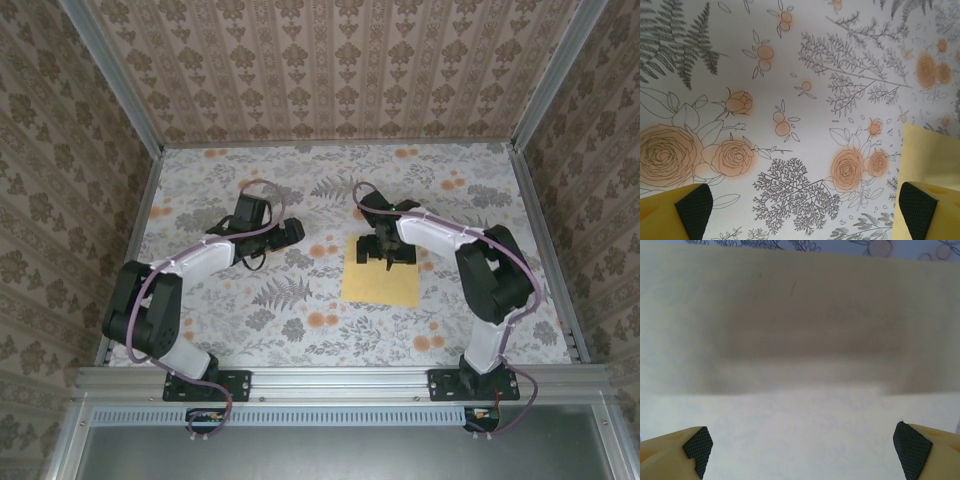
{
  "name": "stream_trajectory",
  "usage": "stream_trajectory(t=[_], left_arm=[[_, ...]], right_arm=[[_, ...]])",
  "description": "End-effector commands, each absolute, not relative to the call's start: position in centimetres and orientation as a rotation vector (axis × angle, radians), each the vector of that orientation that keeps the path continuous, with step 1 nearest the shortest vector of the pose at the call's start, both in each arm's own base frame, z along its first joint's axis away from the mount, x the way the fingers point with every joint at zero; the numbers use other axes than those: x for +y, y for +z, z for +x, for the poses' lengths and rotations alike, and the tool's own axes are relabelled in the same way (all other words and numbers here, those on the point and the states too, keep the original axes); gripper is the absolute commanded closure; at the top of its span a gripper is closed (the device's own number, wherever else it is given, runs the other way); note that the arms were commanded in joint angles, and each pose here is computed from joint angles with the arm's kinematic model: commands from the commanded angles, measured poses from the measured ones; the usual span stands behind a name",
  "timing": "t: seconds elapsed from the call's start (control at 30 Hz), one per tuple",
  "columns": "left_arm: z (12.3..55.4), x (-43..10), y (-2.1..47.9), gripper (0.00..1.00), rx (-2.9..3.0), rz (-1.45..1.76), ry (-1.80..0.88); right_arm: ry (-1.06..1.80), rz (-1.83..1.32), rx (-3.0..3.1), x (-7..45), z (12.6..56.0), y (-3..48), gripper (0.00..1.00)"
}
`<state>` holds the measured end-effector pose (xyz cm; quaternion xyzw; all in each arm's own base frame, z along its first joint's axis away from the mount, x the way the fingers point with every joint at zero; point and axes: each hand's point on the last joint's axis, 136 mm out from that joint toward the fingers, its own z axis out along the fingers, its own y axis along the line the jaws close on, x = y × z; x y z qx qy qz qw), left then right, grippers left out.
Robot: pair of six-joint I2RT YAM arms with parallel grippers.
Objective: Fold a paper plane with a square sheet of paper (pick it up from the middle)
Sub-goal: Fold the square sheet of paper in half at the center of the table.
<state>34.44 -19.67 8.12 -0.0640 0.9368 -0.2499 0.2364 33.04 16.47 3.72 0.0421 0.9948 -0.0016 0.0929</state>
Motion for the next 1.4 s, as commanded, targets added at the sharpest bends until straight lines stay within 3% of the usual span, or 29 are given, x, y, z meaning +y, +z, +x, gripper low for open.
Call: stream_trajectory(t=[0.0,0.37,0.87,0.93,1.17,1.37], left_arm=[[34.8,-21.0,9.0,0.0,2.566,-0.167,-0.755],[34.9,-21.9,8.7,0.0,2.585,-0.158,-0.805],[34.5,-22.1,8.7,0.0,2.594,-0.158,-0.824],[34.4,-22.3,8.8,0.0,2.592,-0.165,-0.842],[33.7,-23.0,9.2,0.0,2.573,-0.22,-1.011],[33.3,-22.5,10.6,0.05,2.462,-0.284,-1.257]], right_arm=[[-0.023,0.164,3.012,16.9,32.7,2.9,0.04],[-0.084,0.208,3.093,16.1,31.2,-0.2,0.07],[-0.054,0.234,3.128,15.5,30.7,-2.1,0.2],[0.03,0.216,3.101,16.4,31.2,-1.4,0.25],[0.538,0.158,2.903,21.7,33.5,4.1,0.63],[1.143,0.068,2.668,28.0,34.1,10.3,0.7]])
